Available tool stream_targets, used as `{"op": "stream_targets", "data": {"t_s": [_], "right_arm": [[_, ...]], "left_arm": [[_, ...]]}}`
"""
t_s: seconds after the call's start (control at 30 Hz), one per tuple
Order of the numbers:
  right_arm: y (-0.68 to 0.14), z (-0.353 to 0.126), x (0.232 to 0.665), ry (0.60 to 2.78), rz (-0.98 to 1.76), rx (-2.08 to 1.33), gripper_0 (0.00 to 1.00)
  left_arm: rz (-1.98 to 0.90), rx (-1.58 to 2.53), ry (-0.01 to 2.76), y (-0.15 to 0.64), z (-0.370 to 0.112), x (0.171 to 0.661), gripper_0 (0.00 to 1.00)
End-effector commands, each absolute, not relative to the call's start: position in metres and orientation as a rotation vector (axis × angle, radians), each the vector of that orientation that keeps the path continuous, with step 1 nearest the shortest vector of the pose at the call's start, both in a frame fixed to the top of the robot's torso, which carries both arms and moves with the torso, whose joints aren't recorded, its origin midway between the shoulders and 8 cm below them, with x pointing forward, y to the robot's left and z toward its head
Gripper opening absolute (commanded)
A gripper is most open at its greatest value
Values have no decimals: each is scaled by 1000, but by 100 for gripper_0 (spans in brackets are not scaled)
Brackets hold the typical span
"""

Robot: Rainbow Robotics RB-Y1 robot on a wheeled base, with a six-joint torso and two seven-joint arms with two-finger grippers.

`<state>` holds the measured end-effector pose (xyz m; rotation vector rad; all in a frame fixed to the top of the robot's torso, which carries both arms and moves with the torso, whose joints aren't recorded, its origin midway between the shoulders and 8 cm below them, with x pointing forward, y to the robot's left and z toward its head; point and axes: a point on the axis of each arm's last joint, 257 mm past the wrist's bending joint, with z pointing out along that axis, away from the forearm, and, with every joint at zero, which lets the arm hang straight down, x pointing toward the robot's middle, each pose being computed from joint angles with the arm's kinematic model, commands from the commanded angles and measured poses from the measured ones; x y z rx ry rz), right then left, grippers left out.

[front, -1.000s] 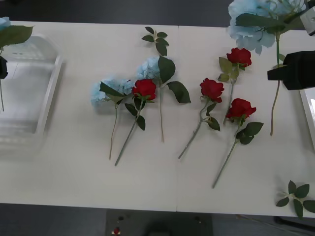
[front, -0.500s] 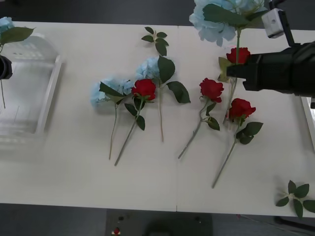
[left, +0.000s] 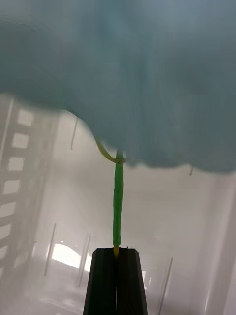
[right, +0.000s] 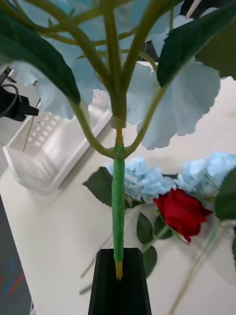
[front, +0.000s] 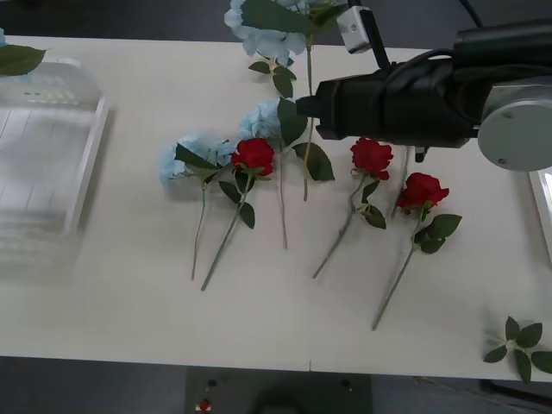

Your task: Put the red flowers into the right box and the blue flowers into the left box

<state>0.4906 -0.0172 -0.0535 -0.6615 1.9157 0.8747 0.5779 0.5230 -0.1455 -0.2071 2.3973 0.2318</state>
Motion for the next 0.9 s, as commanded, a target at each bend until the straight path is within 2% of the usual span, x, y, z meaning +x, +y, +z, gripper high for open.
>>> {"op": "stream_targets", "data": {"t_s": [0.03,0.3,0.33,0.37,0.43,0.47,0.5,0.9], "right_arm": [[6,-18,497,1789,869,-724,0],[34,-12,498,1744,905,-746,0],[34,-11,497,1740,906,-749,0],[34,-12,497,1743,905,-749,0],[35,-11,495,1739,907,-754,0],[35,-10,494,1732,905,-760,0],[35,-9,493,1728,906,-761,0],[38,-3,489,1702,920,-765,0]], "left_arm": [[335,-243,2371,572,-112,562,0],[339,-286,2394,582,-133,550,0],[338,-290,2396,583,-134,550,21],[338,-290,2396,583,-134,550,32],[336,-289,2394,582,-134,550,69],[338,-291,2394,583,-134,550,96],[336,-291,2395,582,-134,550,100],[342,-280,2416,582,-139,546,100]]}}
